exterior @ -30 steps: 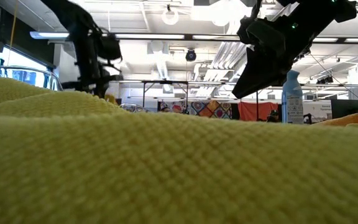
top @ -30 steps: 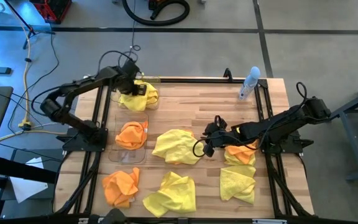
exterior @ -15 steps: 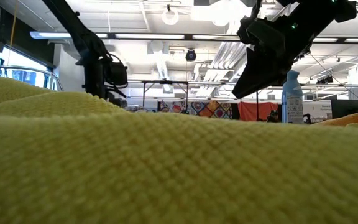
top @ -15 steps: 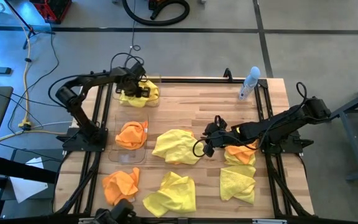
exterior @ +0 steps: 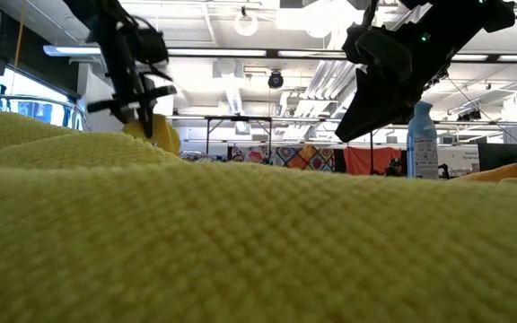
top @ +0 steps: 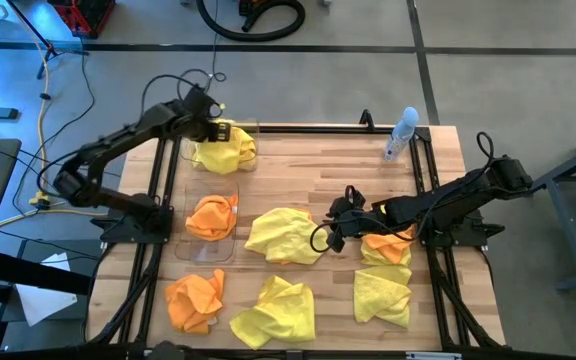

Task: Sort microfiber towel by color & place in baskets
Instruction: Put the yellow microfiber towel into the top transparent bin, then put the orange microfiber towel into the bottom transparent bin

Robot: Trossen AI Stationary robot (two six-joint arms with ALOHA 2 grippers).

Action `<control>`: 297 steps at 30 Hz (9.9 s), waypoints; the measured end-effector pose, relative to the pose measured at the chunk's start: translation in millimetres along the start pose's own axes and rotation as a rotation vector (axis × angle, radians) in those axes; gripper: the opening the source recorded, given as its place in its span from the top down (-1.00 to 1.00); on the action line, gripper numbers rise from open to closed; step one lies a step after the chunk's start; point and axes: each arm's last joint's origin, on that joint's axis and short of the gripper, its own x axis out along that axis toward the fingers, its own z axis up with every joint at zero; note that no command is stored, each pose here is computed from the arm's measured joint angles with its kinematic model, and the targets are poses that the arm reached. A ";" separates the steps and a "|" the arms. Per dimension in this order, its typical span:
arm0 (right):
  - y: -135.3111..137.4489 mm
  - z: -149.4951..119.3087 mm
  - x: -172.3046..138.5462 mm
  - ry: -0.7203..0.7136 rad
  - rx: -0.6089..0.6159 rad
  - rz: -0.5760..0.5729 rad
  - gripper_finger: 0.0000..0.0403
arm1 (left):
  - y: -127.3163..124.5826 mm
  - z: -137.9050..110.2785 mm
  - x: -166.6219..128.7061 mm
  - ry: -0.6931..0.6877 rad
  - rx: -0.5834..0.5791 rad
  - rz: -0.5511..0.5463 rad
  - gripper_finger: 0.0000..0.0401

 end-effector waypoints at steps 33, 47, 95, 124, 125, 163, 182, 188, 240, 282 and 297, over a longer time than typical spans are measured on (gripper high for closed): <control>0.2 -0.1 0.0 0.002 0.000 0.004 0.56 | 3.5 -53.0 38.1 -0.101 0.045 0.054 0.56; 0.2 0.0 0.0 0.003 -0.007 0.007 0.56 | 12.2 -53.9 89.7 0.044 0.035 -0.011 0.52; 0.9 0.3 0.0 0.005 -0.016 0.021 0.56 | 9.6 -21.9 -7.0 -0.093 -0.040 -0.156 0.16; -2.1 2.1 1.4 0.004 -0.011 0.012 0.56 | 0.2 -27.3 104.7 0.129 -0.043 0.084 -0.13; -2.7 2.5 1.7 0.004 -0.009 0.010 0.56 | -0.1 -28.0 111.5 0.139 -0.045 0.091 -0.13; -3.5 3.0 2.0 0.000 0.021 0.002 0.56 | -59.3 -142.8 -56.4 -0.183 0.609 -0.460 -0.13; -4.0 2.2 2.0 0.007 0.048 -0.004 0.56 | -65.8 -231.2 -105.5 -0.015 0.688 -0.684 -0.13; -5.9 -1.2 1.8 0.038 0.036 -0.024 0.56 | -63.6 -247.7 -133.3 0.126 0.556 -0.672 -0.13; -4.5 -3.8 0.7 0.052 -0.030 -0.024 0.56 | -82.0 -408.7 -141.6 0.434 1.231 -0.199 -0.13; -4.3 -3.5 0.8 0.050 -0.025 -0.023 0.56 | -98.6 -374.4 -203.3 0.415 1.182 -0.228 0.99; -4.8 -1.1 1.6 0.034 -0.031 -0.018 0.56 | -95.2 -255.8 -322.4 -0.242 1.180 -0.603 1.00</control>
